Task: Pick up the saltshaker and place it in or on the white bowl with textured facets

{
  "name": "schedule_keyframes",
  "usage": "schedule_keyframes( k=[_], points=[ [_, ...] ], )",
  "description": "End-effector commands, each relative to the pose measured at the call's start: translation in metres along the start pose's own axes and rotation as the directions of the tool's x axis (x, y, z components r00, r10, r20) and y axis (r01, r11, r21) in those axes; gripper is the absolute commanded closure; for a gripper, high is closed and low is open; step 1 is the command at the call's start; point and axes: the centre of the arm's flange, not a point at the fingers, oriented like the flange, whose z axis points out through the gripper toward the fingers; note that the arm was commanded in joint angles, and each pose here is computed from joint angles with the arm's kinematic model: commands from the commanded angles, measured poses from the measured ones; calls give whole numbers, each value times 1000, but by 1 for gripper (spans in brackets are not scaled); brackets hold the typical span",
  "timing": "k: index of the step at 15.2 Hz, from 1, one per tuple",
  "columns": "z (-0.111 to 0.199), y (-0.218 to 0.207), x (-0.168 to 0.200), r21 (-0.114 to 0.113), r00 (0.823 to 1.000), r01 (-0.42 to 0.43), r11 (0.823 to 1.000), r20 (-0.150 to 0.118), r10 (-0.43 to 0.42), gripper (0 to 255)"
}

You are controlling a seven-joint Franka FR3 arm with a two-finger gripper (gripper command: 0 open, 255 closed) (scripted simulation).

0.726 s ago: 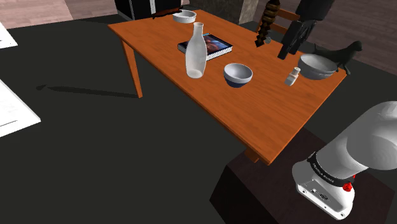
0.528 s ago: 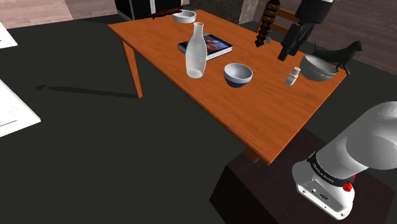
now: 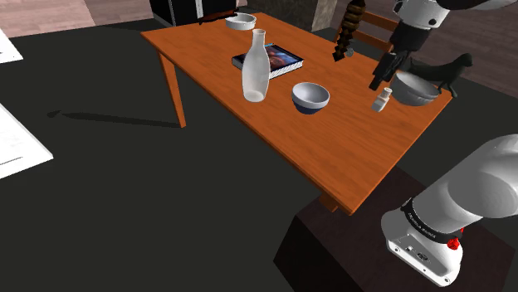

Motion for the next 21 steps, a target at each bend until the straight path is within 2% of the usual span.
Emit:
schedule_keyframes(
  k=[1,17,21],
  points=[
    [9,21,-2,-19,1000,-2,1000,-8,1,0],
    [90,195,-18,-158,998,-26,987,-61,17,0],
    [106,198,-18,-158,998,-26,987,-61,17,0]
  ],
)
